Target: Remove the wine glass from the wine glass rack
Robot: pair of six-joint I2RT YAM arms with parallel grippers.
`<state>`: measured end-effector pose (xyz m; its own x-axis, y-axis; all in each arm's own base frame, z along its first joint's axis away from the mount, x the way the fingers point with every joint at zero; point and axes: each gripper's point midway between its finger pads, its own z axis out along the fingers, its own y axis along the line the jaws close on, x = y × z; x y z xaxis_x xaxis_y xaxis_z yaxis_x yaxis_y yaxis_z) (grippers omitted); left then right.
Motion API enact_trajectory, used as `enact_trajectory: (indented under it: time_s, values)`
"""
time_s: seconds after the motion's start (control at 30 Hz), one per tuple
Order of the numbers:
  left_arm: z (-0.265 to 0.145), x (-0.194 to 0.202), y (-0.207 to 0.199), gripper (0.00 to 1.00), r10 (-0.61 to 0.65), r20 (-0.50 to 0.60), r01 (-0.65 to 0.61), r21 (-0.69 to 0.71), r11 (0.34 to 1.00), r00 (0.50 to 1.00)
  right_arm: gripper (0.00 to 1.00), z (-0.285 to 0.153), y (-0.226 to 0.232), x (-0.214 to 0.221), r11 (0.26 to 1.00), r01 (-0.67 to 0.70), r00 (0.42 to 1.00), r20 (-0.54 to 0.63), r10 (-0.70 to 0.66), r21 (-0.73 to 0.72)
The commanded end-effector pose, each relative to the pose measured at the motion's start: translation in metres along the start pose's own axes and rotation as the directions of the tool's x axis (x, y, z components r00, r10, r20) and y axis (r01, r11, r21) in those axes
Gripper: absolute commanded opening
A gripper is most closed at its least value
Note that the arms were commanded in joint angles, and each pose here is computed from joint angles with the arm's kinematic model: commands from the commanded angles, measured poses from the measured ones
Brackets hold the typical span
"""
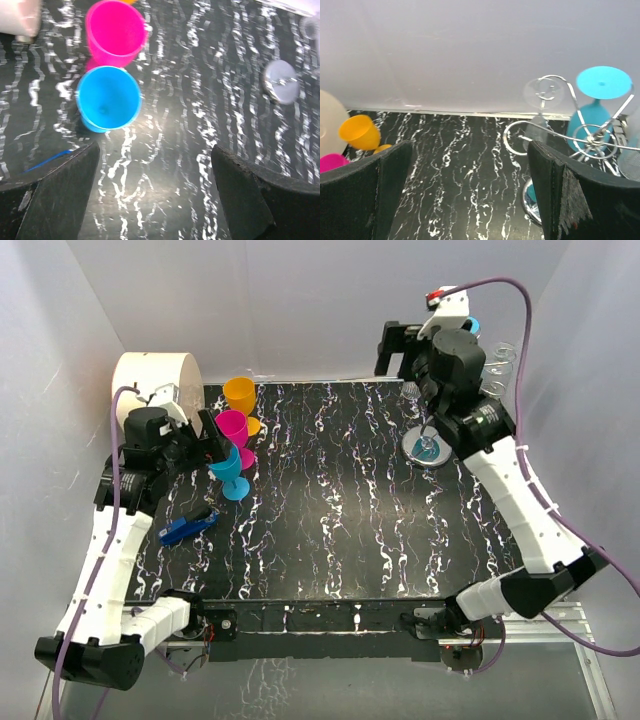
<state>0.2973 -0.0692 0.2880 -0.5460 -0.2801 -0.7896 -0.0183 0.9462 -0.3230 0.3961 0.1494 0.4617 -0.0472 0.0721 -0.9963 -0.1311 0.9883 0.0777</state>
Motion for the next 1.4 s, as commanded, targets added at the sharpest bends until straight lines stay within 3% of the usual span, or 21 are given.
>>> enact_trajectory:
  time_s: [0.0, 0.3, 0.7, 0.9, 1.03, 1.37]
  values:
    - [-0.015, 0.011, -0.047, 0.93, -0.027, -0.071, 0.045, 0.259, 0.965, 0.997, 0.98, 0.004, -0.037, -0.029, 0.994, -0.08, 0.996, 0.039, 0.078, 0.071]
    - [-0.015, 0.039, -0.081, 0.94, -0.07, -0.202, 0.158, 0.459, 0.874, 0.977, 0.98, 0.009, -0.135, -0.05, 0.966, -0.205, 0.977, 0.084, 0.194, 0.155]
    - [-0.021, 0.037, -0.09, 0.95, -0.045, -0.209, 0.148, 0.514, 0.845, 0.977, 0.95, 0.021, -0.22, -0.023, 0.898, -0.377, 0.925, 0.046, 0.377, 0.228]
    - [-0.021, 0.038, -0.088, 0.95, -0.013, -0.201, 0.116, 0.512, 0.851, 0.979, 0.96, 0.029, -0.251, -0.01, 0.916, -0.242, 0.966, -0.014, 0.259, 0.319]
    - [-0.018, 0.04, -0.087, 0.95, -0.003, -0.209, 0.111, 0.51, 0.853, 0.978, 0.96, 0.035, -0.257, 0.001, 0.946, -0.117, 0.985, -0.083, 0.149, 0.301]
    - [-0.007, 0.043, -0.088, 0.96, 0.015, -0.234, 0.112, 0.52, 0.847, 0.972, 0.94, 0.049, -0.272, 0.015, 0.957, 0.053, 0.98, -0.199, 0.004, 0.284]
